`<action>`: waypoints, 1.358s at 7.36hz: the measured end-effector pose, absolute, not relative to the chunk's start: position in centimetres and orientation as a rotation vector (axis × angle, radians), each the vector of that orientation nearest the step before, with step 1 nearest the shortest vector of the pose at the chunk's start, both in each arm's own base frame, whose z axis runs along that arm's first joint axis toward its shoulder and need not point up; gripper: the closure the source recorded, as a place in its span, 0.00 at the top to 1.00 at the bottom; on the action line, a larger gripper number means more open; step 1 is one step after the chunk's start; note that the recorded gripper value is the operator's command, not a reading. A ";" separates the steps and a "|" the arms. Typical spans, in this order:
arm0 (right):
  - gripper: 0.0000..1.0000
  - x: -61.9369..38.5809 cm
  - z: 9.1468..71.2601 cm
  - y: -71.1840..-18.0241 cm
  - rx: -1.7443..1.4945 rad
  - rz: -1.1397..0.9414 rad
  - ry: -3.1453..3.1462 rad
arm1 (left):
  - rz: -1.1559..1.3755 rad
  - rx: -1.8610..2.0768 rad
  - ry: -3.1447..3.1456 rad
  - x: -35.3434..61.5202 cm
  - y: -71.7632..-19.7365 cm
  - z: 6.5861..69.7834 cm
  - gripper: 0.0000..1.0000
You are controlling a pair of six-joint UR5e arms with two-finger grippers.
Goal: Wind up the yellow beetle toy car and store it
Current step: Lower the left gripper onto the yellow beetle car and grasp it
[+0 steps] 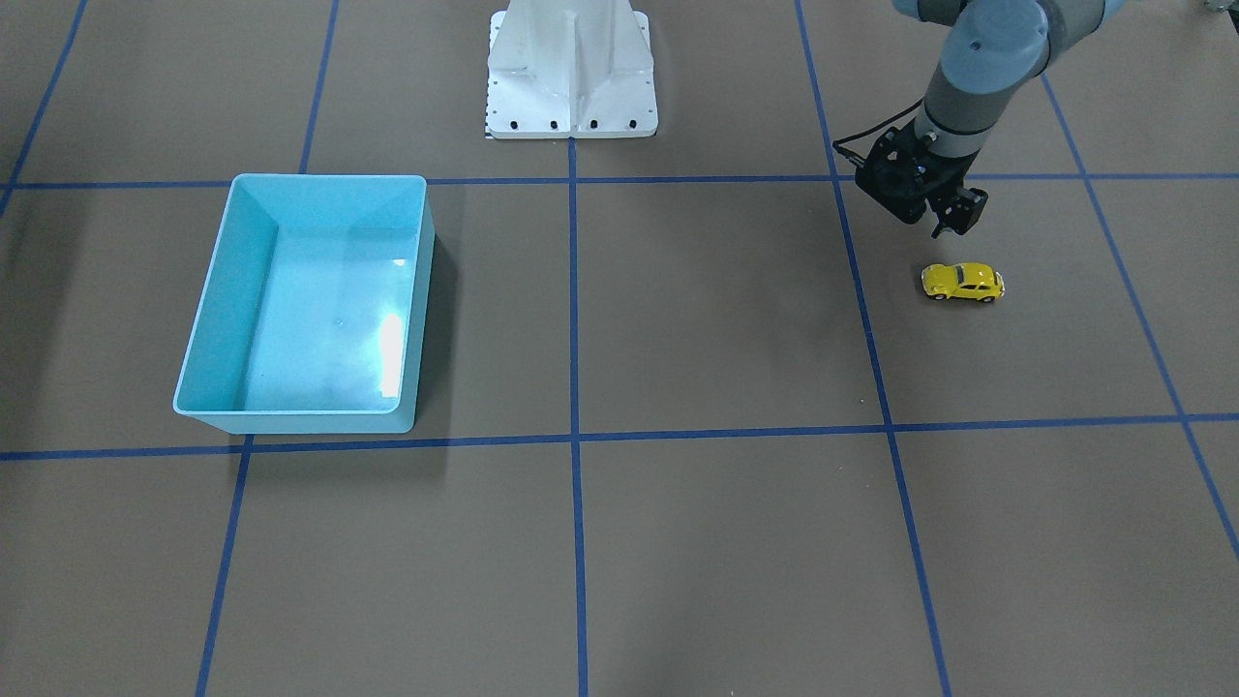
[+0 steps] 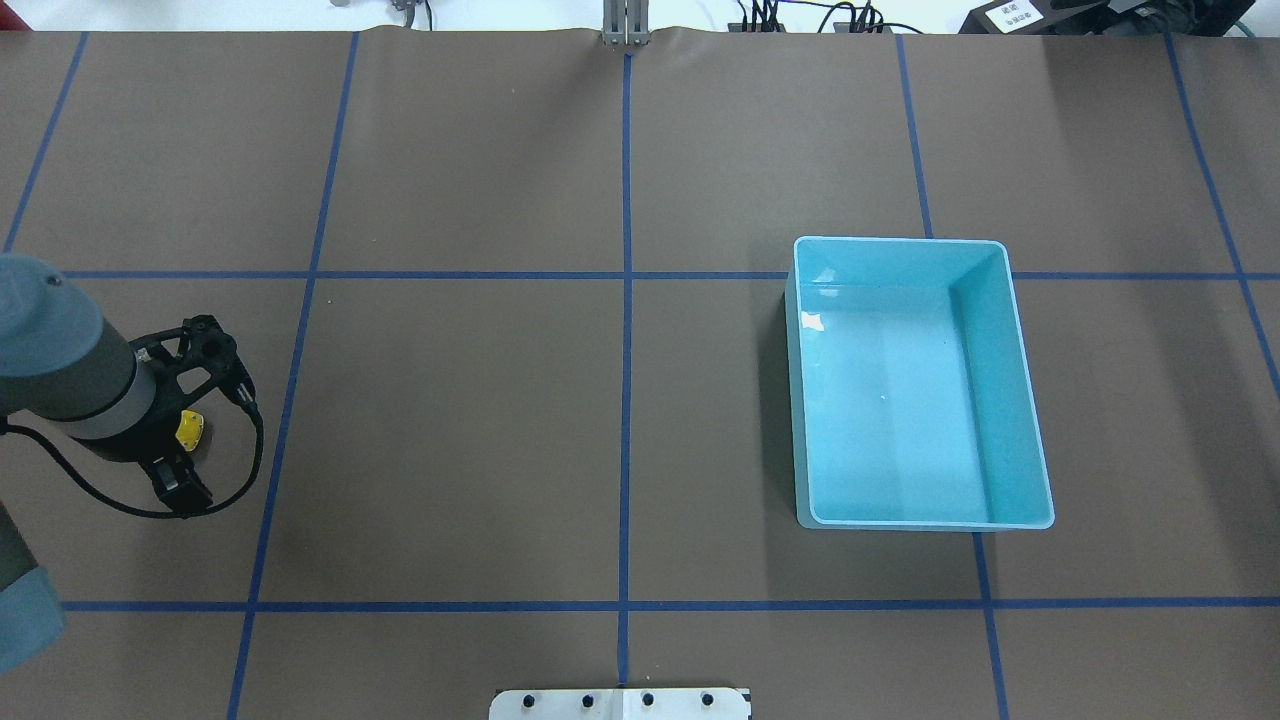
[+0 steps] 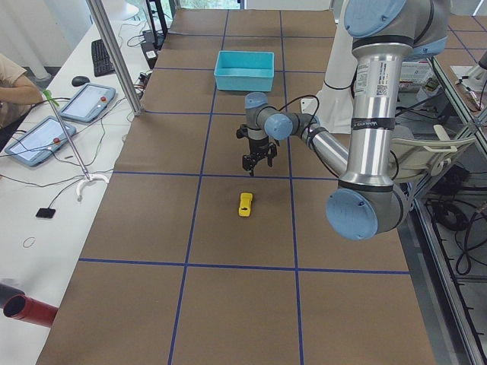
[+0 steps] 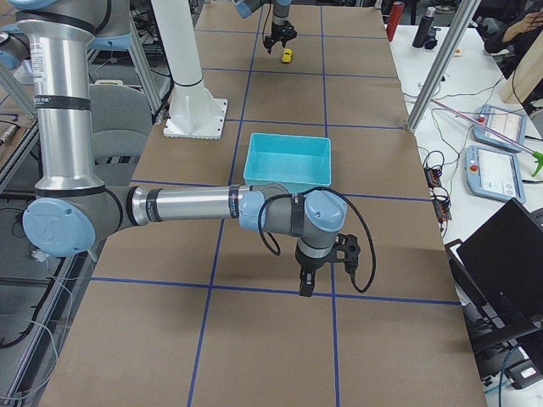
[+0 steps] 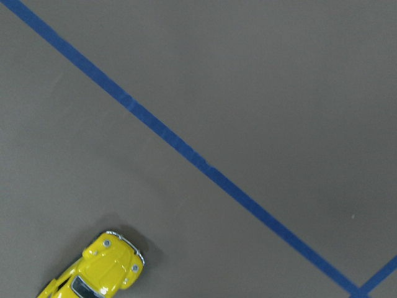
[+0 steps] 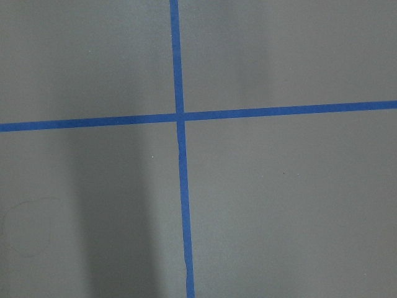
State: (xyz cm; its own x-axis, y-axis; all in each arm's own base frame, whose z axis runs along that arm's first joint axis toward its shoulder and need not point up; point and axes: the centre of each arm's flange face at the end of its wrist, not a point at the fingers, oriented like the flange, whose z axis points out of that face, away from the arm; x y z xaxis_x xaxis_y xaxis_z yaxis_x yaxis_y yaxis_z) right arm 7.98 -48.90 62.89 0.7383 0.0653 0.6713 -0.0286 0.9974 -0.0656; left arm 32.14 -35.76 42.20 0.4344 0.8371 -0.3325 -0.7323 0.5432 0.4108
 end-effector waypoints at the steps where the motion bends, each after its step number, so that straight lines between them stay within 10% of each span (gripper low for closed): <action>1: 1.00 7.9 62.9 -48.9 -0.052 0.051 -0.739 | 1.104 0.246 0.466 32.0 -35.3 43.1 1.00; 10: 1.00 7.9 63.0 -49.4 -0.057 0.057 -0.747 | 1.703 0.298 0.206 35.2 -38.4 47.8 0.99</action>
